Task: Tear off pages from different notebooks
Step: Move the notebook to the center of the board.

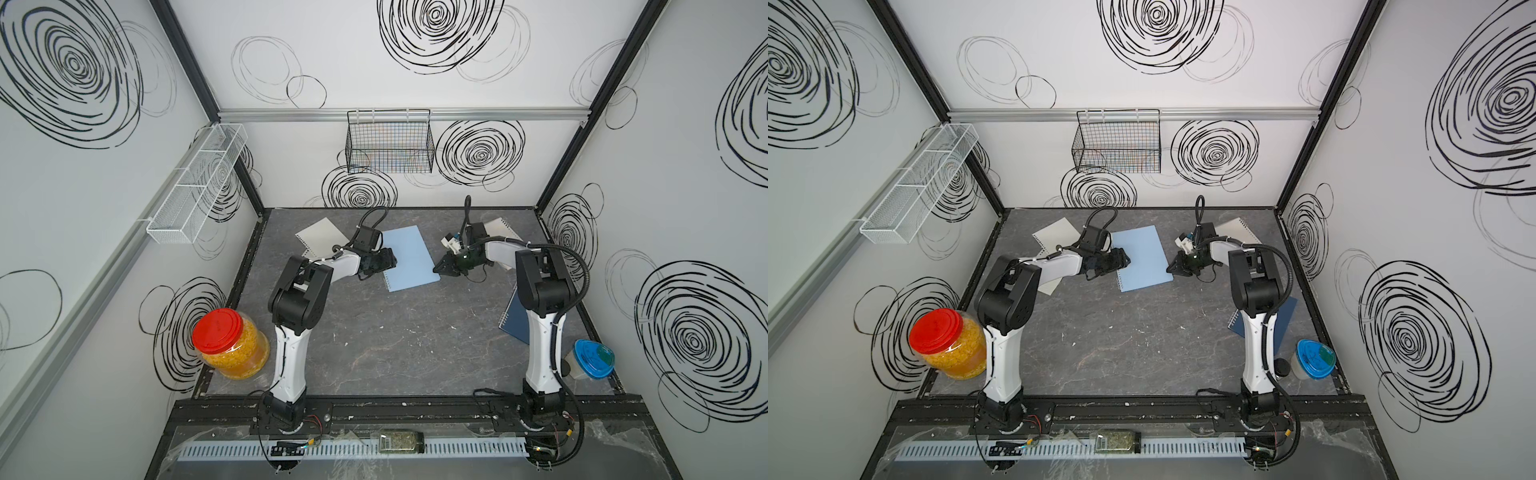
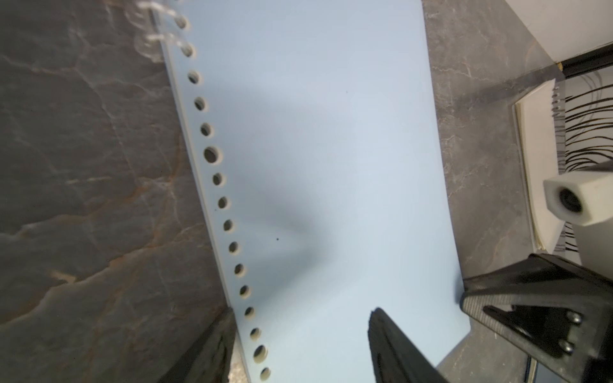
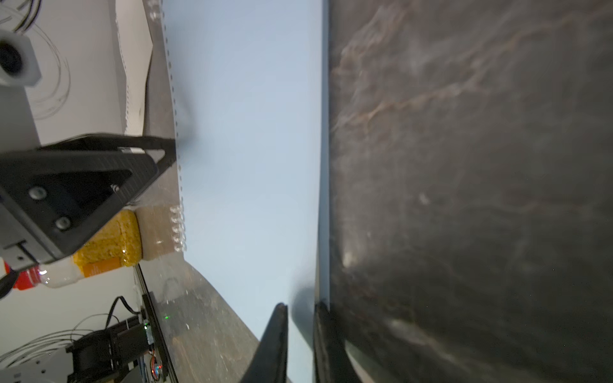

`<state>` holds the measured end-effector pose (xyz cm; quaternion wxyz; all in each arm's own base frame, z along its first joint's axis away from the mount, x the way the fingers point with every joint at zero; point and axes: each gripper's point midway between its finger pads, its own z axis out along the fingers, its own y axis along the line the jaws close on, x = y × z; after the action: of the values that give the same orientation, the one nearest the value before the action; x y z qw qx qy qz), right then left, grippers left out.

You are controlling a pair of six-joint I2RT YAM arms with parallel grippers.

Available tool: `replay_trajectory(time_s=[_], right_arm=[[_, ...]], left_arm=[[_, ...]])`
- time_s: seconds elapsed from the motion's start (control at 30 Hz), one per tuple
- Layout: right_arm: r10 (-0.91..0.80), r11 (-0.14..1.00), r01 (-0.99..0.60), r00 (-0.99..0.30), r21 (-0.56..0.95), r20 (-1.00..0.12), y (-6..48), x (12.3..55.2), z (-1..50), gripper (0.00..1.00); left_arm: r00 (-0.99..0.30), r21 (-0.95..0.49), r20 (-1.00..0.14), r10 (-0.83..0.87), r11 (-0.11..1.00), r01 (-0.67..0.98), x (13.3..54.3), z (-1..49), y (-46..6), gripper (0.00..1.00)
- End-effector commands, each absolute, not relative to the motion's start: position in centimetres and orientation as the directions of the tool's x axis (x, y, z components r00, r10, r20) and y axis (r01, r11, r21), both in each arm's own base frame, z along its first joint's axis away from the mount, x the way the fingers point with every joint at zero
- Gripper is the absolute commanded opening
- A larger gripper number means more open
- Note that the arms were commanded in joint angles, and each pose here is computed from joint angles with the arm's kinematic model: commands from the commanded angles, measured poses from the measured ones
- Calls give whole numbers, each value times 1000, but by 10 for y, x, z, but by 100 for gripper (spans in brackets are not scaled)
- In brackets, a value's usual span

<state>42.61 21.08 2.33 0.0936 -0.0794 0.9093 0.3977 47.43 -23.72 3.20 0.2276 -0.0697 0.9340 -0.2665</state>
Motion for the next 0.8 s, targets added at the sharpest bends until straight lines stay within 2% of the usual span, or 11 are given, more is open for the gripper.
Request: replay_trajectory(time_s=[0.0,0.2,0.37,0.5,0.53,0.57,0.63,0.77], right_arm=[[-3,655,-229,-954,720,-300,217,425,49,11],[7,704,-219,-949,676,-314,229,379,50,0],[98,766,-142,-938,627,-332,228,329,49,0],[153,808,-112,-908,578,-390,230,280,57,0],[173,804,-110,-897,584,-407,233,270,61,2],[190,793,-115,-886,598,-423,239,256,64,9],[205,779,-132,-870,613,-448,249,237,70,30],[196,780,-174,-844,601,-499,261,234,81,45]], left_arm=[[-903,-508,-392,-177,860,52,459,28,-247,66],[-898,-504,-421,-126,856,116,445,31,-248,67],[-885,-519,-463,-52,825,224,431,44,-265,67],[-855,-498,-515,65,789,360,415,60,-291,67],[-848,-496,-522,87,778,385,412,63,-297,67],[-843,-493,-527,106,770,405,409,65,-302,67],[-833,-486,-535,141,755,440,403,70,-312,67],[-805,-462,-579,129,762,454,406,94,-310,67]])
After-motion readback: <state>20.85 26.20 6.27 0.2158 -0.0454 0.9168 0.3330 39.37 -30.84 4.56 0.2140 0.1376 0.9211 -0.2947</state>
